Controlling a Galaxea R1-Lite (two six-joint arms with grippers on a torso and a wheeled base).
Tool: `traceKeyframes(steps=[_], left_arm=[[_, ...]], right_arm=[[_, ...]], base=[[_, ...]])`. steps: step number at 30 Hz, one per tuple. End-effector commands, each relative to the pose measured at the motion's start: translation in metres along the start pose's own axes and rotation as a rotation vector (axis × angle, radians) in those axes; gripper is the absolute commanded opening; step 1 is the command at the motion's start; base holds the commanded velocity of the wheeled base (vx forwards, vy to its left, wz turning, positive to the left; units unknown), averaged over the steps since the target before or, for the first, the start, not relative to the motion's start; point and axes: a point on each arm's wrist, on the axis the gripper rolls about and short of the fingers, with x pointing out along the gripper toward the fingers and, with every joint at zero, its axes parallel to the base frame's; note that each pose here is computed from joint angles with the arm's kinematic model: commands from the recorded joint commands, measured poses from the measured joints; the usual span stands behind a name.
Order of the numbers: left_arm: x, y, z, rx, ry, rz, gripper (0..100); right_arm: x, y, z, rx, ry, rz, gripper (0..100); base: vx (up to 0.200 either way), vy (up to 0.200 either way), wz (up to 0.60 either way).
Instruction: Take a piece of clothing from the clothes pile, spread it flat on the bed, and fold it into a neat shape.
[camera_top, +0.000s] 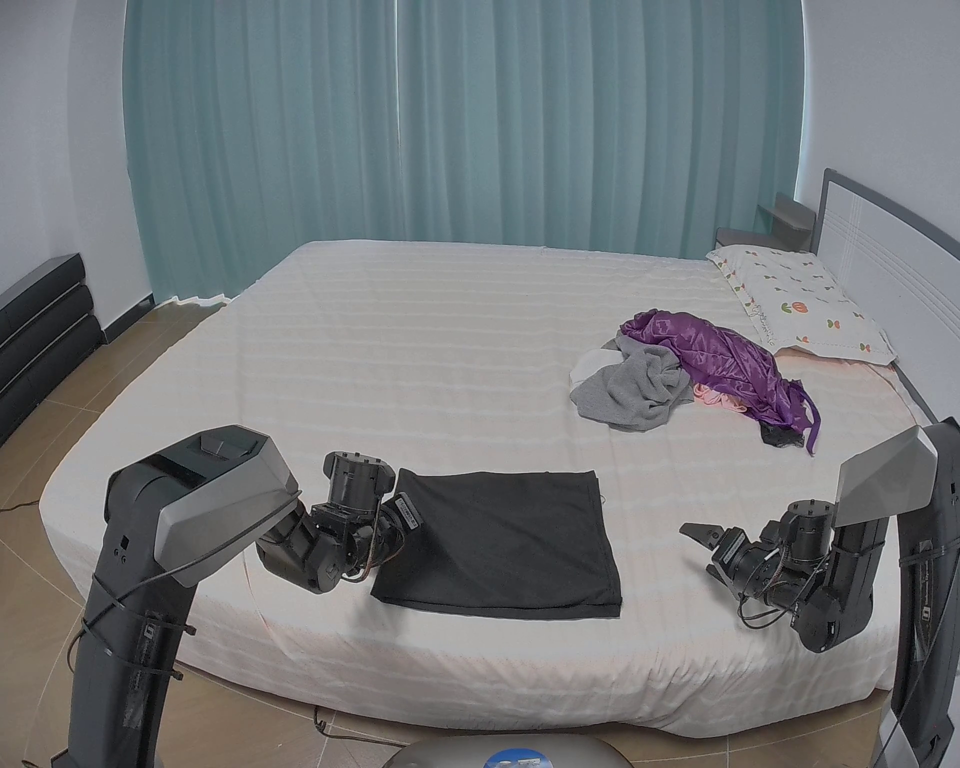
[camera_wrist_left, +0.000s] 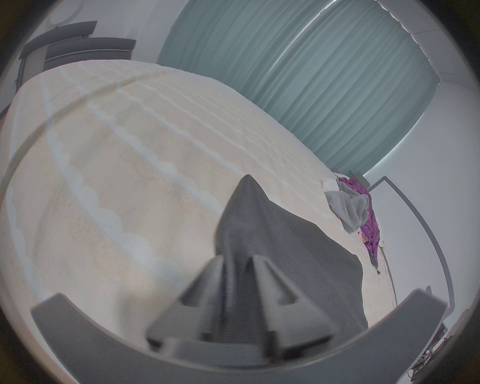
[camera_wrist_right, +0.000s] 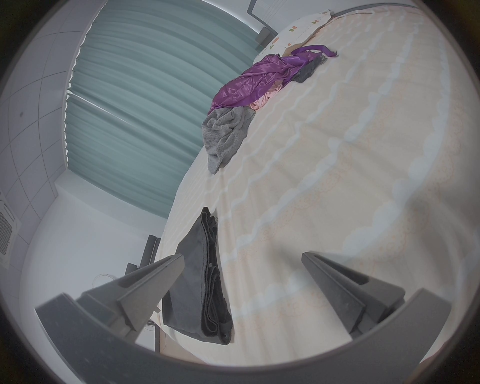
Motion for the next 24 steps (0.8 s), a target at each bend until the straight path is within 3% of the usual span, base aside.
traceKeyframes(steps=[1, 8, 24], left_arm=[[-0.0006, 0.0008, -0.0011, -0.01, -0.003, 0.008, 0], [-0.0005, 0.0003, 0.001, -0.019, -0.057, 0.023, 0], [-0.006, 0.0011, 0.0019, -0.027, -0.082, 0.003, 0]], right_arm=[[0.0002, 0.0006, 0.0004, -0.003, -0.007, 0.008, 100], [0.0005, 0.0007, 0.0006, -0.005, -0.008, 0.009, 100], [0.0035, 0.0017, -0.0006, -0.01, -0.011, 0.012, 100]], base=[[0.0, 0.0, 0.0], [0.0, 0.0, 0.0], [0.0, 0.0, 0.0]])
